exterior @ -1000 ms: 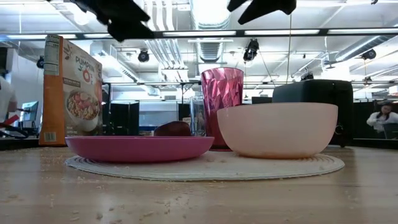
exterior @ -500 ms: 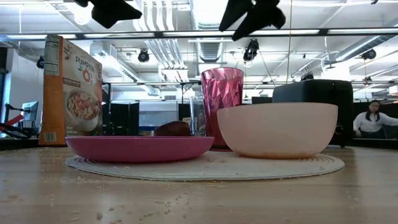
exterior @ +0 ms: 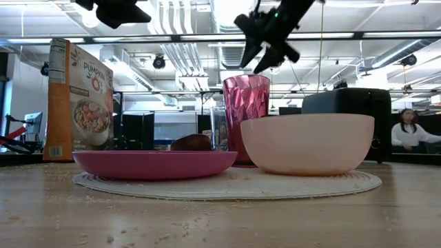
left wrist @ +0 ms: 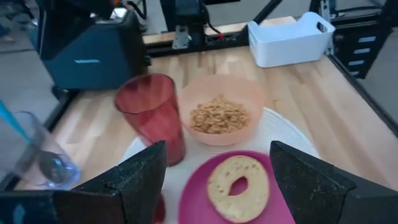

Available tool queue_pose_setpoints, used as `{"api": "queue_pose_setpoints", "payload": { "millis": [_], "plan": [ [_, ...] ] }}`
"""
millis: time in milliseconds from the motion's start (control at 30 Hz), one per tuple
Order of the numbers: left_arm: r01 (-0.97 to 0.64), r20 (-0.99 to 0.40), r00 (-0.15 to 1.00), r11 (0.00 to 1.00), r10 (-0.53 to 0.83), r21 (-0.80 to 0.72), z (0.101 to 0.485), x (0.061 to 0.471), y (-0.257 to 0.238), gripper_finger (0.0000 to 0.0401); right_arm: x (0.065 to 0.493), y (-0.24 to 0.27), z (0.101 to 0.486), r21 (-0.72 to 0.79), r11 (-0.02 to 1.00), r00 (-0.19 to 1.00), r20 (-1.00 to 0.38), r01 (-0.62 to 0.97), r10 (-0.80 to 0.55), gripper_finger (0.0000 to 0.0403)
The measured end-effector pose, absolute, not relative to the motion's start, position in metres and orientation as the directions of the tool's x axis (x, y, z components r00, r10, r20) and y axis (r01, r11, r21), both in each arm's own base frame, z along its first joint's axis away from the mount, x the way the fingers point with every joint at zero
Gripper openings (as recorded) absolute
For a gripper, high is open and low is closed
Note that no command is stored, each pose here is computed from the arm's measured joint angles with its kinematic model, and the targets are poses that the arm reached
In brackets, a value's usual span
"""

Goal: Arrange a breakfast setting
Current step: Put the blue spoon to the right of the white tablemat

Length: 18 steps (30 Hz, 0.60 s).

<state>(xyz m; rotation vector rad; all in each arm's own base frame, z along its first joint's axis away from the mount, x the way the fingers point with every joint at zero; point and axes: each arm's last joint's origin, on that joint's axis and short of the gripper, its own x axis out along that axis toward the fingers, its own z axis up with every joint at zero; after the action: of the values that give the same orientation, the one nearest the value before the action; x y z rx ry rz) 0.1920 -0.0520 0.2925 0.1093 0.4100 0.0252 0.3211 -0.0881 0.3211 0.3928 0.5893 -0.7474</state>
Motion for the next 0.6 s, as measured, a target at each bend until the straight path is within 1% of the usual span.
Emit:
{"api": "queue_pose_setpoints", "payload": {
  "millis": [200, 267, 433, 600],
  "plan": [
    [-0.006, -0.387, 0.921, 0.992, 0.055, 0.125, 0.292, 0.182, -0.047, 0.0267, 0.322, -0.144, 0.307, 0.310, 0.659, 0.686, -0.579, 0.686, -0.441, 0.0201],
    [-0.014, -0.380, 0.923, 0.994, 0.053, 0.105, 0.288, 0.180, -0.047, 0.0267, 0.321, -0.158, 0.302, 0.342, 0.633, 0.690, -0.565, 0.695, -0.452, 0.0201],
    [-0.035, -0.347, 0.937, 0.999, 0.046, 0.038, 0.286, 0.174, -0.045, 0.0267, 0.320, -0.177, 0.290, 0.338, 0.596, 0.658, -0.585, 0.729, -0.474, 0.0203],
    [-0.036, -0.322, 0.946, 0.999, 0.042, 0.025, 0.288, 0.166, -0.042, 0.0262, 0.324, -0.183, 0.282, 0.334, 0.586, 0.648, -0.592, 0.739, -0.479, 0.0203]
  ]
}}
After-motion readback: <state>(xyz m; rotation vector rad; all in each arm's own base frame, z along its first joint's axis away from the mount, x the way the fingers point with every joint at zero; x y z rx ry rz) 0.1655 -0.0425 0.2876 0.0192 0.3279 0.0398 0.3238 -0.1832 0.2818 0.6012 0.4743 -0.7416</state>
